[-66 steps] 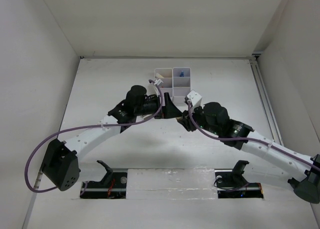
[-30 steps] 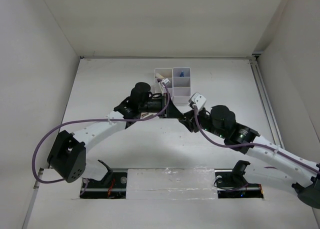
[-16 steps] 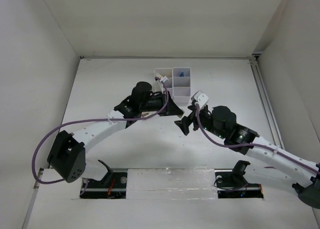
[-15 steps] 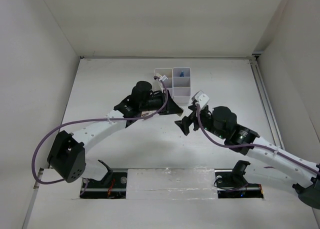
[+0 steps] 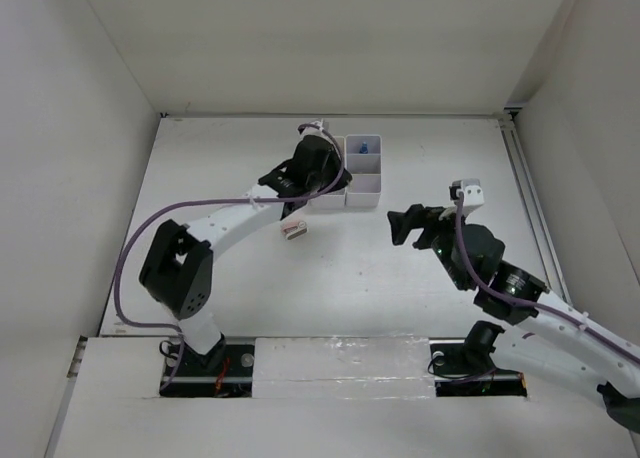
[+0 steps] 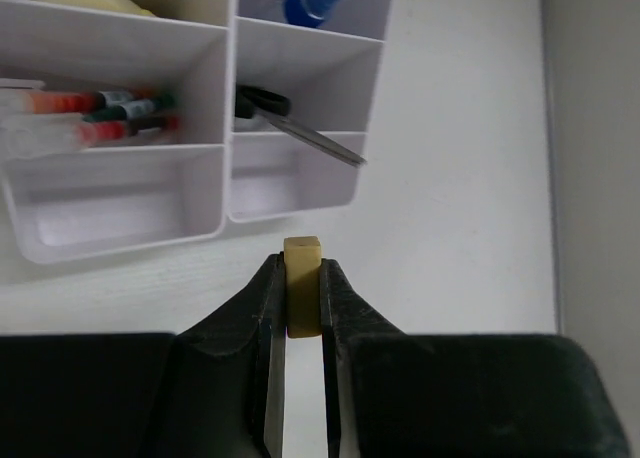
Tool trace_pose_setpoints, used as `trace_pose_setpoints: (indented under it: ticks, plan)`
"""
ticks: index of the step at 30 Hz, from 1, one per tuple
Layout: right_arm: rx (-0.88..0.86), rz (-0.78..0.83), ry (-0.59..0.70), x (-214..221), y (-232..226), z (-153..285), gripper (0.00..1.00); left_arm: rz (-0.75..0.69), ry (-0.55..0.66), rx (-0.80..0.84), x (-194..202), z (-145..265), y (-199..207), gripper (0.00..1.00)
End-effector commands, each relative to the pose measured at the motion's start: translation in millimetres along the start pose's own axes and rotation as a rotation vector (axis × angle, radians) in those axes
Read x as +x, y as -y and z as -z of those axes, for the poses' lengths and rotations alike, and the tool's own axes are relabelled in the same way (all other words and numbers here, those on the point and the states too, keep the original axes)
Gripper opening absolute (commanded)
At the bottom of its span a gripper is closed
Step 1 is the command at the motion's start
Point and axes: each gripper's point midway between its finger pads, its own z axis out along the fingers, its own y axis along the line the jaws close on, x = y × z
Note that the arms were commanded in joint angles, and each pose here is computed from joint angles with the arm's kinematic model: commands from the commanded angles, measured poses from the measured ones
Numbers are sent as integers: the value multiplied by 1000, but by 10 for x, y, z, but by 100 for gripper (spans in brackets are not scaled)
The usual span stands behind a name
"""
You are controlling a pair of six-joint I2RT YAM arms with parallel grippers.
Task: Sort the stationery into containers
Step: Place the stationery in the storage box.
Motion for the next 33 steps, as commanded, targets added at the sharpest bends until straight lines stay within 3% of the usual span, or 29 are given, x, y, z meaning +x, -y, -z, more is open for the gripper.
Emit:
trace_pose_setpoints:
  ticks: [1, 5, 12, 33]
  plan:
    - [125, -81, 4, -81, 180, 68, 99, -4, 66, -149, -231, -126, -236, 0]
    - [113, -96, 8, -125, 177, 118, 99, -8, 112, -215, -397, -262, -266, 0]
    - [107, -106, 20, -132, 209, 168, 99, -4, 61, -304, -335, -454, -575, 0]
    - [114, -84, 6, -53, 236, 157, 99, 10, -10, -330, 2, -546, -802, 0]
